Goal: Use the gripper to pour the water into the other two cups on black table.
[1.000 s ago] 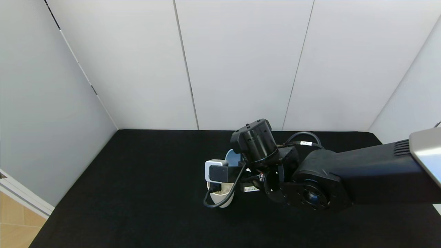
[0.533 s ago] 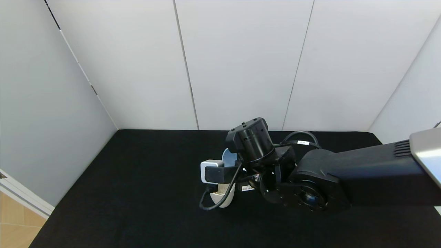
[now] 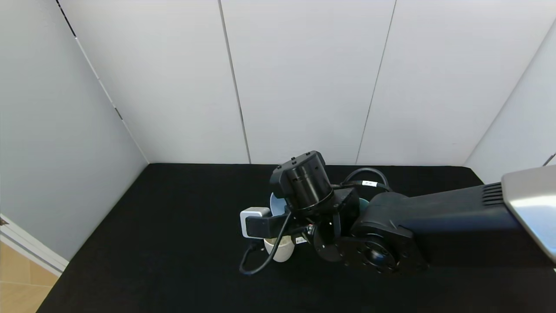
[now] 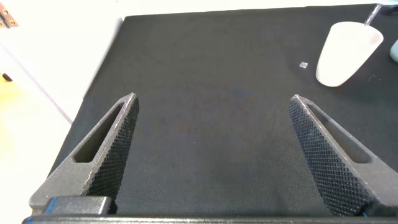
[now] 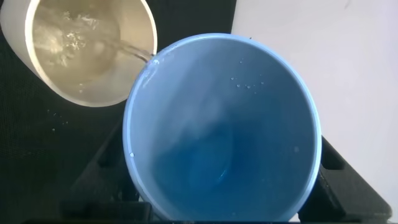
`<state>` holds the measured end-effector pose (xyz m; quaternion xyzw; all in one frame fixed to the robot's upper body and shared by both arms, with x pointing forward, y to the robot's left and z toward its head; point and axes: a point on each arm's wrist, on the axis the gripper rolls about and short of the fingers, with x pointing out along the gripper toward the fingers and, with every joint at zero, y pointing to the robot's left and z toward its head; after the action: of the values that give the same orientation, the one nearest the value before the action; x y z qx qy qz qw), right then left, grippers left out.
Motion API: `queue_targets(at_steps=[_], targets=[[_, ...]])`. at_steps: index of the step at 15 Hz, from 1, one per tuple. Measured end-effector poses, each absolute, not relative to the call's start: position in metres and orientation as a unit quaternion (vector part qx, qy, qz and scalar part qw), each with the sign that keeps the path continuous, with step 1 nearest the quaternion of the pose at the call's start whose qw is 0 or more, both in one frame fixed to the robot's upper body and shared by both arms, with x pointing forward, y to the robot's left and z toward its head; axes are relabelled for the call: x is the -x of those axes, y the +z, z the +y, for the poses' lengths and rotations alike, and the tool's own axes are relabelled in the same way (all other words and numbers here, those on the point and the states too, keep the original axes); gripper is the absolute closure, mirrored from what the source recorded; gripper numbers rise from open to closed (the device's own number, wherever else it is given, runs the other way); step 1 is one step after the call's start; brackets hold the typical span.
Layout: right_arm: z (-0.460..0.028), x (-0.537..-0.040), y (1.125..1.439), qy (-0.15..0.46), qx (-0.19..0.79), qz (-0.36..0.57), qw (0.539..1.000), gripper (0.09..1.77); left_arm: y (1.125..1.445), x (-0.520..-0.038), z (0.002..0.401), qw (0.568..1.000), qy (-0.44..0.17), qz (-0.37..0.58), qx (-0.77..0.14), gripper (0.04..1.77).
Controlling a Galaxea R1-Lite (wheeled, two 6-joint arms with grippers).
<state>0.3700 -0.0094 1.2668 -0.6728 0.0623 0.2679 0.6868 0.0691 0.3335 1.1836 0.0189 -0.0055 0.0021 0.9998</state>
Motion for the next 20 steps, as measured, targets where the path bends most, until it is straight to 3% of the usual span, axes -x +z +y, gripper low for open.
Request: queue_targets(at_steps=[20], targets=[[-0.0081, -0.3719, 1.2732, 0.244, 0.718, 0.048, 0.65, 0.54, 1.1836, -0.0691, 0.3335, 1.0, 0.002, -0.005, -0.019, 0.09]])
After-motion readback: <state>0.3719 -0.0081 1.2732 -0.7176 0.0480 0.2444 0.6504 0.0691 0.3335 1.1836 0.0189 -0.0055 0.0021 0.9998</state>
